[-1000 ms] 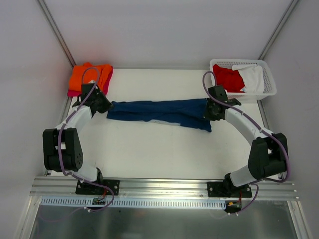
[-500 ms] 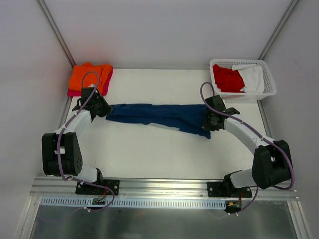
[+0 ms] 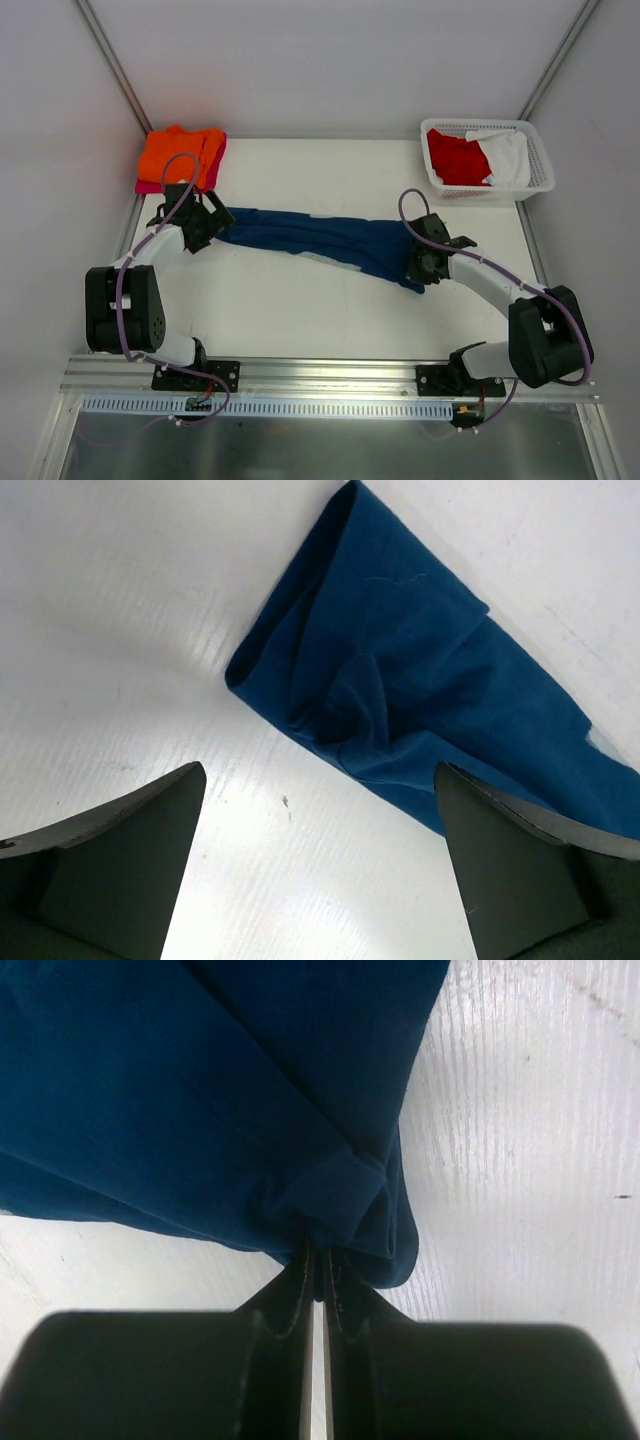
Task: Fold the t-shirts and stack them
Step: Fold the other side of the tshirt into a rectangle
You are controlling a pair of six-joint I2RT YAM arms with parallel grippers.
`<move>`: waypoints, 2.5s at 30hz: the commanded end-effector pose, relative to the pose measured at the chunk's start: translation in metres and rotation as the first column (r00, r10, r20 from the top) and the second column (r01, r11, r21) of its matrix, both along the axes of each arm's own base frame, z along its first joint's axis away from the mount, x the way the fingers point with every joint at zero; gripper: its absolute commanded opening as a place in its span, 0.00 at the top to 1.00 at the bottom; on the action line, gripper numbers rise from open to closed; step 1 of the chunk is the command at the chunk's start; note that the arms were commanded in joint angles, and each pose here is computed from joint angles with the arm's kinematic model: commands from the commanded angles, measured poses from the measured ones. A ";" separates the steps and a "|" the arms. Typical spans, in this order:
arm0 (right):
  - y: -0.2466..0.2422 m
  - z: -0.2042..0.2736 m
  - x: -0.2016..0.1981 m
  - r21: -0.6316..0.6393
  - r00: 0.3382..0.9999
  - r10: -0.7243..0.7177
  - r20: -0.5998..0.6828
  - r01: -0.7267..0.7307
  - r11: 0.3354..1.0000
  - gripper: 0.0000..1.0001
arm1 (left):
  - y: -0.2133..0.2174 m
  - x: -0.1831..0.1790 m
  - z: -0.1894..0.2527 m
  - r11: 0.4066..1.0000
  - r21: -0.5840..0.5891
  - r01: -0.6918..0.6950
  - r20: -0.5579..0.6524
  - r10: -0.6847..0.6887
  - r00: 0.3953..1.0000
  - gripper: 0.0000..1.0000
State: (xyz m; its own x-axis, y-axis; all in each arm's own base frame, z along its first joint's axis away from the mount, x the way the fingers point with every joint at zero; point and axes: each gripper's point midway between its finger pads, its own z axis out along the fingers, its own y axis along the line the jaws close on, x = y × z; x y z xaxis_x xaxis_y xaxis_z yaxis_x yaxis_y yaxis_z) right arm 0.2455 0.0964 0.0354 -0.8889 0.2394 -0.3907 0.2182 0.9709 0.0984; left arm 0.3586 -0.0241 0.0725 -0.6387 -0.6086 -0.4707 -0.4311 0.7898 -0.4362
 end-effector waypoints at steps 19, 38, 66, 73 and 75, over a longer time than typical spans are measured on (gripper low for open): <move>-0.001 0.003 -0.022 -0.034 0.999 -0.013 0.044 0.014 0.999 0.01 | 0.009 -0.021 0.058 0.997 0.045 -0.057 0.192 0.048 0.980 0.01; -0.006 0.115 0.003 -0.053 0.962 0.003 0.275 0.012 0.998 0.00 | -0.016 -0.013 0.131 0.999 0.007 0.032 0.397 -0.032 0.917 0.01; 0.006 -0.020 0.082 0.065 0.998 -0.066 0.009 0.065 0.996 1.00 | -0.020 -0.035 0.133 0.997 0.035 0.072 0.427 -0.080 0.901 0.01; 0.001 -0.006 0.096 0.039 0.998 -0.053 0.017 0.052 0.998 1.00 | -0.030 -0.038 0.147 0.995 0.023 0.098 0.464 -0.098 0.881 0.01; 0.006 0.004 0.118 0.063 0.999 -0.045 0.030 0.043 0.997 1.00 | -0.031 -0.040 0.151 0.995 0.019 0.096 0.473 -0.094 0.876 0.01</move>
